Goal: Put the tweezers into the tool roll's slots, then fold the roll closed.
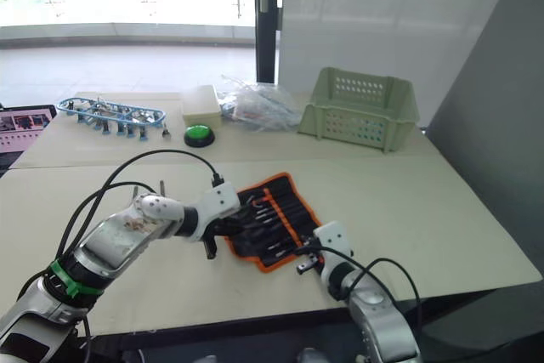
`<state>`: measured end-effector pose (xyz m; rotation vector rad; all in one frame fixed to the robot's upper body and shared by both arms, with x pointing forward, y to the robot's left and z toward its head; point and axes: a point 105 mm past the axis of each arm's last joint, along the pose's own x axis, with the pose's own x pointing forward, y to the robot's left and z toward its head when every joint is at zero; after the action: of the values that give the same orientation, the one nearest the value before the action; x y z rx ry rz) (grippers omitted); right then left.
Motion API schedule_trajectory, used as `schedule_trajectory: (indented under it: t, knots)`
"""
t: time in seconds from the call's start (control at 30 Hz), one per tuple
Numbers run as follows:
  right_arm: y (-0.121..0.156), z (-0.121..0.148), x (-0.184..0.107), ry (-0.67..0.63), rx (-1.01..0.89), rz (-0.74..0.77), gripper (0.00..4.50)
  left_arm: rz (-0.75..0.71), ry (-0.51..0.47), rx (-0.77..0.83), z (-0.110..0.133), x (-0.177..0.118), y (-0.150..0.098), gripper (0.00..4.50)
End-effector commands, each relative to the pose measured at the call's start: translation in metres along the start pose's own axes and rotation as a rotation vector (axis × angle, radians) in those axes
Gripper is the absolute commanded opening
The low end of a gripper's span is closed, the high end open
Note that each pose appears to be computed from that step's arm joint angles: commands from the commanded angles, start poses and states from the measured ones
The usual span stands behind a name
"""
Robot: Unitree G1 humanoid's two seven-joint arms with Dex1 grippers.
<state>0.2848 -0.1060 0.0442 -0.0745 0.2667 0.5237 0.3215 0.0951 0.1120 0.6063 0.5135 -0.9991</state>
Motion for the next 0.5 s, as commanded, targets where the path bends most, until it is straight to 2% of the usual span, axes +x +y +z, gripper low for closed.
schedule_trajectory:
  t: [0.03,0.37,0.5]
  knots:
    - [0.0033,-0.0678,-0.0082,0.259,0.063,-0.029,0.0,0.0,-0.006,0.039,0.0083,0.0015,0.0014,0.03]
    - [0.0033,-0.0683,-0.0101,0.256,0.07,-0.044,0.0,-0.052,-0.034,0.033,0.0162,0.0071,-0.0069,0.03]
    - [0.0036,-0.0685,-0.0107,0.256,0.071,-0.046,0.0,-0.04,-0.019,0.039,0.0131,0.0079,-0.0028,0.03]
